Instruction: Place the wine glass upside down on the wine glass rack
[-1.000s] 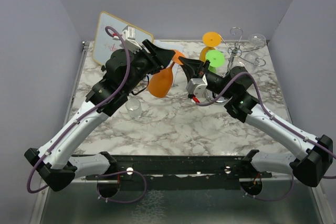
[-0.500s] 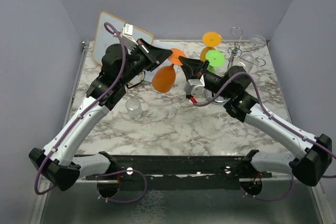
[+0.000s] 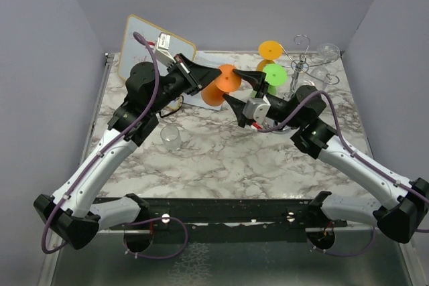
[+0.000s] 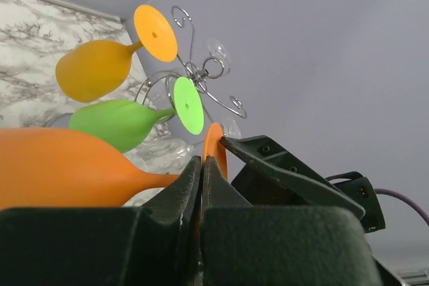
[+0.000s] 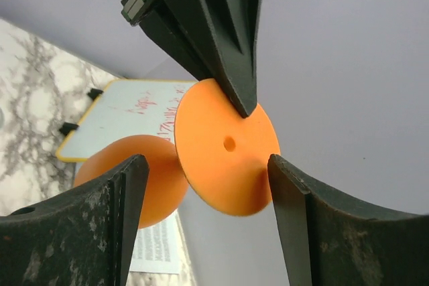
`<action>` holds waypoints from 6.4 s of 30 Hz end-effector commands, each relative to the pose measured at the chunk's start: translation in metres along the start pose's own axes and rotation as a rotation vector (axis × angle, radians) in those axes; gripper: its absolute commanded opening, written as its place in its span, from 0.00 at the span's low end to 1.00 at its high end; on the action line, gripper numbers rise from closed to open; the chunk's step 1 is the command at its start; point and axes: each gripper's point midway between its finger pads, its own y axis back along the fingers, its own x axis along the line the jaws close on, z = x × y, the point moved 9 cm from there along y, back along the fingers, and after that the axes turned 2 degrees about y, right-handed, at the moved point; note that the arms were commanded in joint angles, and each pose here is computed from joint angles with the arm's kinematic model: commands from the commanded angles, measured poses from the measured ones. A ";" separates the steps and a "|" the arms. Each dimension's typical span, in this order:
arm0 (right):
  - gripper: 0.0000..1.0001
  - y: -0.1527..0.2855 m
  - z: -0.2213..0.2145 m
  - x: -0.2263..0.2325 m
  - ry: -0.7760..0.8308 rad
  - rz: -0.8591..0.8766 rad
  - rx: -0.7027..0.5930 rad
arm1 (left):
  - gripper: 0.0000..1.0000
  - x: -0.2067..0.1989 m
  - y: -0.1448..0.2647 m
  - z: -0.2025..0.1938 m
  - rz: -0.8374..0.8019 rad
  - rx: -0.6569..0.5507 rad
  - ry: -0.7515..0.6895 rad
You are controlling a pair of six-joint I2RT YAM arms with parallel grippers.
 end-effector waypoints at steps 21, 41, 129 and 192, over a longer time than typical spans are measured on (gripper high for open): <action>0.74 -0.045 0.051 -0.052 -1.435 -0.065 0.266 | 0.00 -0.014 0.037 0.015 -0.028 -0.185 -0.115; 0.01 -0.031 0.042 -0.053 -1.546 0.033 0.175 | 0.29 -0.008 0.038 0.015 0.052 -0.180 -0.097; 0.01 0.092 -0.140 -0.122 -1.854 -1.168 0.376 | 0.89 0.077 0.032 -0.035 0.348 0.050 -0.128; 0.39 0.096 -0.169 -0.137 -1.615 -1.164 0.434 | 0.89 0.083 0.036 -0.040 0.362 0.064 -0.133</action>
